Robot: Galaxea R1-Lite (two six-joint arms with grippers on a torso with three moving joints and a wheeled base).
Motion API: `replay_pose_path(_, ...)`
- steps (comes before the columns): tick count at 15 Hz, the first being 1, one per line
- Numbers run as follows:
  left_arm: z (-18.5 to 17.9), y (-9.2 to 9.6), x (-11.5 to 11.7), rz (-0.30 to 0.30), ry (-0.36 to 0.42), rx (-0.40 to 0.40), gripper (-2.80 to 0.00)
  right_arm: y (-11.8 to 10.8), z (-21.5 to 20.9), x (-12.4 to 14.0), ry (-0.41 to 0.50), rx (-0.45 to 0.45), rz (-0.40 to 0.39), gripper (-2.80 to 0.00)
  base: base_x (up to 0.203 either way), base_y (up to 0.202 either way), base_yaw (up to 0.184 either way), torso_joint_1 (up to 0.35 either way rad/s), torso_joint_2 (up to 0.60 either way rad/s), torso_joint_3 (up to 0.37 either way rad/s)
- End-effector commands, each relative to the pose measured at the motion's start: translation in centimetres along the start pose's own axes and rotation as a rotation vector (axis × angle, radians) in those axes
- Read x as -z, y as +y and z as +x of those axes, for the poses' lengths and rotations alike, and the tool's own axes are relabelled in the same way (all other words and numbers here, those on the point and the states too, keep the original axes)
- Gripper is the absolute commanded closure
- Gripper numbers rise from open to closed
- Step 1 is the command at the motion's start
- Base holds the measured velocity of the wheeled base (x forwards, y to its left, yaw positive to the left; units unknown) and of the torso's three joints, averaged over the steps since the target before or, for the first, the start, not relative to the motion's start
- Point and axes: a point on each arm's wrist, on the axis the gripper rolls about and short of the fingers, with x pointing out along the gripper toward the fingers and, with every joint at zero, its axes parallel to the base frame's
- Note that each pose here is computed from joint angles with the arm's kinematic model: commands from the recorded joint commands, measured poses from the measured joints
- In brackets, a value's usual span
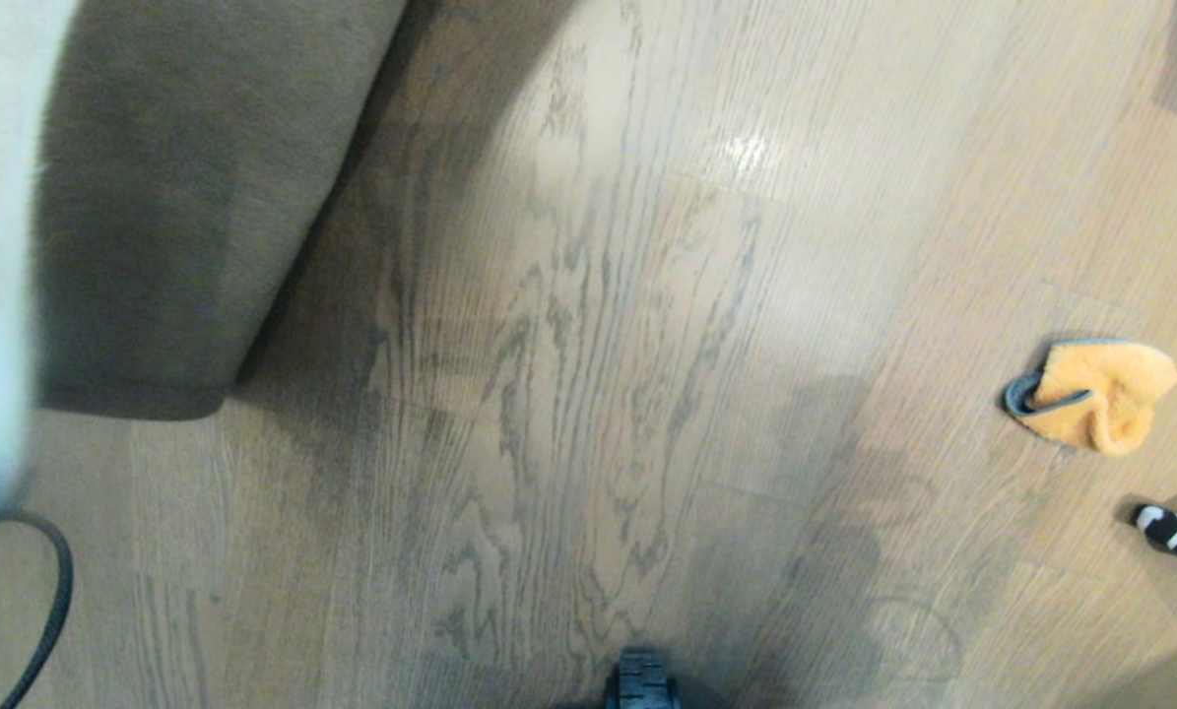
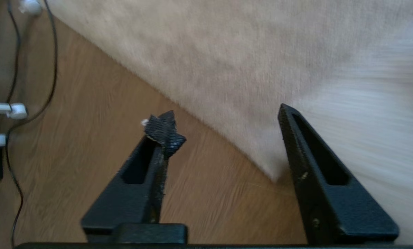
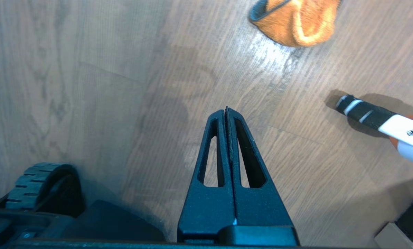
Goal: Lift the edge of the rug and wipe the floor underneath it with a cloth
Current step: Lay down the carpet
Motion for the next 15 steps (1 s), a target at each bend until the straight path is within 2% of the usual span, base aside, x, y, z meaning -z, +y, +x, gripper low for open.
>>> replay_pose_path(1, -1.0, 0.3, -0.8, -0.034, -0.023, 0.065, -2.8, 0.0, 0.0, 0.0, 0.001, -0.001, 0.0, 0.0, 0.0, 0.0, 0.0, 0.0, 0.0, 0.0)
replay_pose_path(8, -1.3, 0.4, -0.2, 0.01, 0.026, 0.084, -2.8, 0.0, 0.0, 0.0, 0.001, -0.001, 0.0, 0.0, 0.0, 0.0, 0.0, 0.0, 0.0, 0.0)
replay_pose_path(10, -1.6, 0.4, 0.5, 0.055, 0.087, 0.102, -2.8, 0.0, 0.0, 0.0, -0.001, -0.001, 0.0, 0.0, 0.0, 0.0, 0.0, 0.0, 0.0, 0.0)
replay_pose_path(13, -2.7, 0.2, 1.7, 0.106, 0.202, 0.268, -2.8, 0.0, 0.0, 0.0, 0.001, -0.001, 0.0, 0.0, 0.0, 0.0, 0.0, 0.0, 0.0, 0.0)
replay_pose_path(14, -3.2, 0.1, 2.0, 0.125, 0.24, 0.324, 0.0, 0.0, 0.0, 0.0, 0.001, -0.001, 0.0, 0.0, 0.0, 0.0, 0.0, 0.0, 0.0, 0.0)
replay_pose_path(15, -3.7, 0.1, 2.3, 0.14, 0.27, 0.377, 0.0, 0.0, 0.0, 0.0, 0.001, -0.001, 0.0, 0.0, 0.0, 0.0, 0.0, 0.0, 0.0, 0.0)
